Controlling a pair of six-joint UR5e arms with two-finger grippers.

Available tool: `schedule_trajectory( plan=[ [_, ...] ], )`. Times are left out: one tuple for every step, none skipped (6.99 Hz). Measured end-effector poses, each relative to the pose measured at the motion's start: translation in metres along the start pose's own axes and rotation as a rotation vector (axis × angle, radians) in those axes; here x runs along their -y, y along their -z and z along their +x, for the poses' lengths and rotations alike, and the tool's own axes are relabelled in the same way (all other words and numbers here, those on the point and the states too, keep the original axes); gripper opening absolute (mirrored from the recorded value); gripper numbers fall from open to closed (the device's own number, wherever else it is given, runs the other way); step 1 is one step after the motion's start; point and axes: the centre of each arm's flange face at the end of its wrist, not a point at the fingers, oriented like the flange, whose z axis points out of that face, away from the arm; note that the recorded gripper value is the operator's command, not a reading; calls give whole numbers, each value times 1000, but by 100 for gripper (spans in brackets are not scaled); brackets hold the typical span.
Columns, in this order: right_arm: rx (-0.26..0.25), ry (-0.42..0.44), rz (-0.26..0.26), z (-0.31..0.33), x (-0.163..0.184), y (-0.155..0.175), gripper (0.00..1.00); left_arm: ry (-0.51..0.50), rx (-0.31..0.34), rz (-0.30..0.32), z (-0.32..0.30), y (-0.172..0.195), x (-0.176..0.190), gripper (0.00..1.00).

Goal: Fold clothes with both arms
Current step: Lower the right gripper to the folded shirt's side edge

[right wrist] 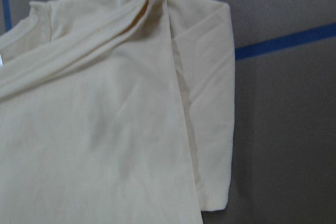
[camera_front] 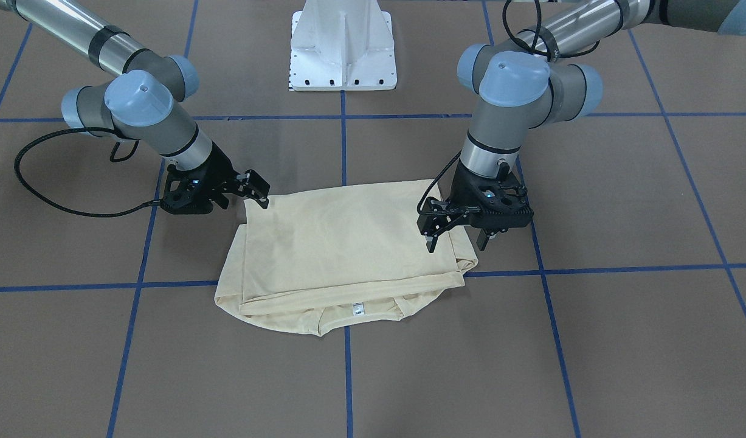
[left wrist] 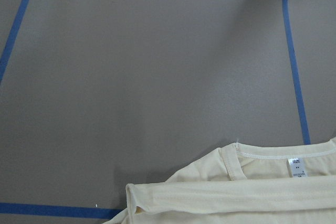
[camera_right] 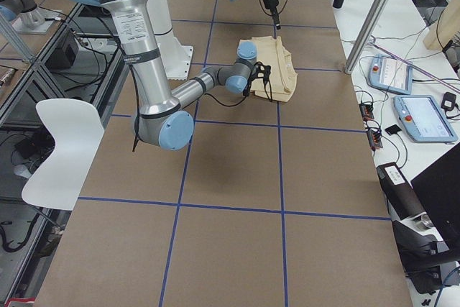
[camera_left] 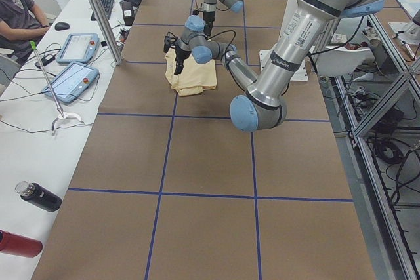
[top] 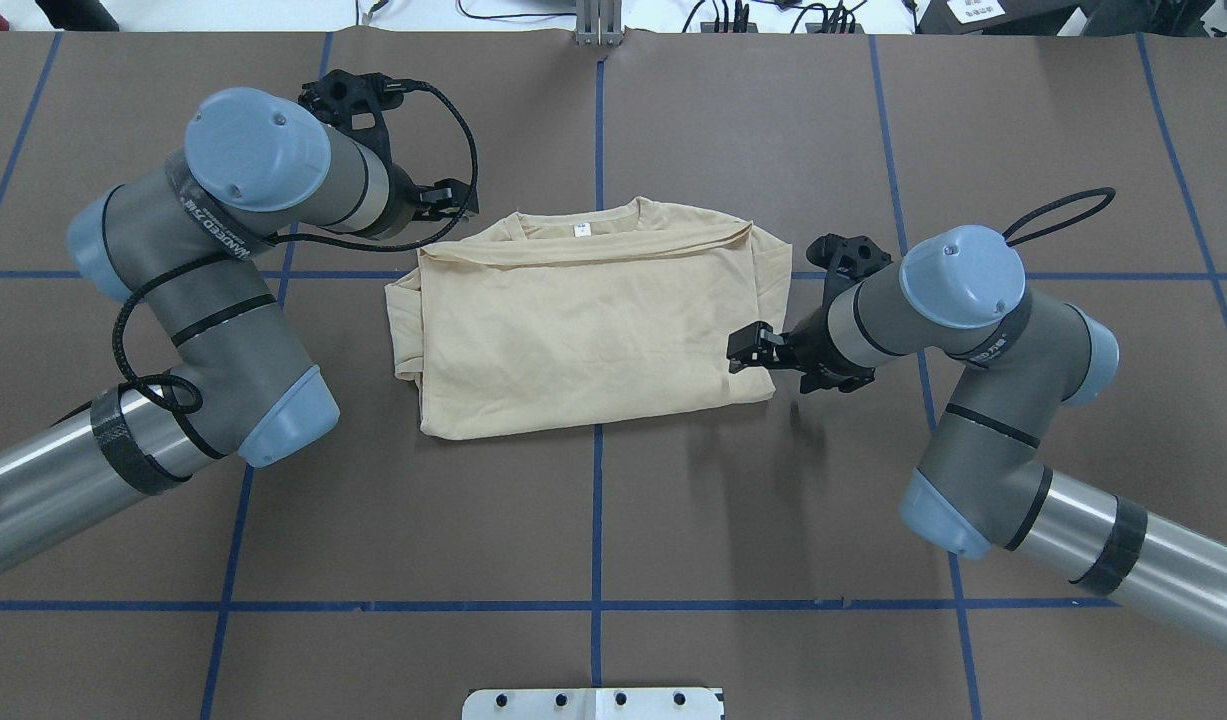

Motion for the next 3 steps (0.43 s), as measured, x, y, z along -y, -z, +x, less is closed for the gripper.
schedule_trajectory(
  plan=[
    [-8, 6, -9, 2, -8, -6, 91, 1, 1, 3, 0, 0, 0, 99],
    [-11, 8, -13, 2, -12, -9, 80, 1, 2, 4, 0, 0, 0, 99],
    [-10, 9, -14, 2, -13, -9, 59, 3, 2, 5, 0, 0, 0, 99]
  ],
)
